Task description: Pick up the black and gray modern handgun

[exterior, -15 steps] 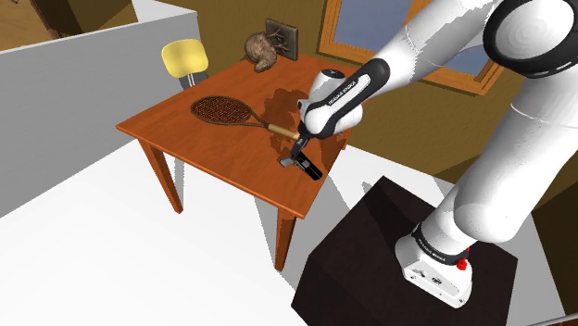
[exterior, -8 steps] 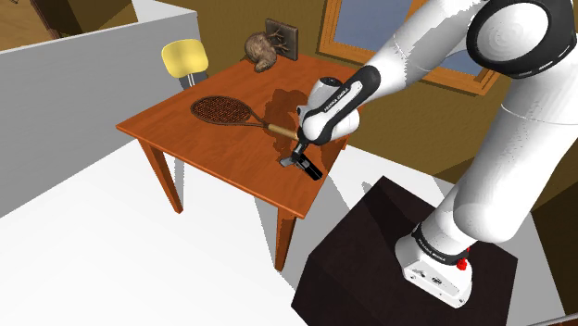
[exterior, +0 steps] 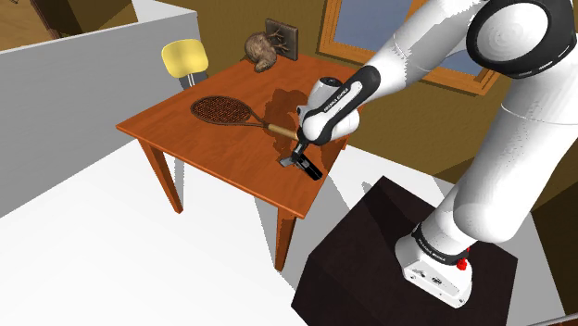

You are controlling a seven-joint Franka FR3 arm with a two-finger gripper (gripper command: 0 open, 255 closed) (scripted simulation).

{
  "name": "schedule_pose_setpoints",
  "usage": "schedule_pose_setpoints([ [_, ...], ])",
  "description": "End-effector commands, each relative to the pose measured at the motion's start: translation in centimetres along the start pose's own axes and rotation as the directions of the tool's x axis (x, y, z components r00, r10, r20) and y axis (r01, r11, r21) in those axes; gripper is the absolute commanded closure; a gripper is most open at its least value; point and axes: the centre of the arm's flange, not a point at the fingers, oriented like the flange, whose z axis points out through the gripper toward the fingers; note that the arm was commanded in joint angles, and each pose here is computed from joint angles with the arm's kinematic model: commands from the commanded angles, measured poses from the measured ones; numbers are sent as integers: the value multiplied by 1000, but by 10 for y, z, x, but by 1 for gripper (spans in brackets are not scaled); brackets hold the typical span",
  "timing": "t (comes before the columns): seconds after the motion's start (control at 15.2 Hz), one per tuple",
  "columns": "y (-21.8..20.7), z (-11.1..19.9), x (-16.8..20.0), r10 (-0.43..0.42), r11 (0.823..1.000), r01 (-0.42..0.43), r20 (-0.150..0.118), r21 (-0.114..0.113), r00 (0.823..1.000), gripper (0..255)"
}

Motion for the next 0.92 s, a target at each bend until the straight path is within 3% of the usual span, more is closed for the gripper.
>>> schedule_pose_setpoints([
  [0.0, 0, -5, 0, 1, 1000, -1, 1, 0, 1000, 255],
  [0.86, 0, -72, 14, 1, 1000, -1, 1, 0, 1000, 255],
])
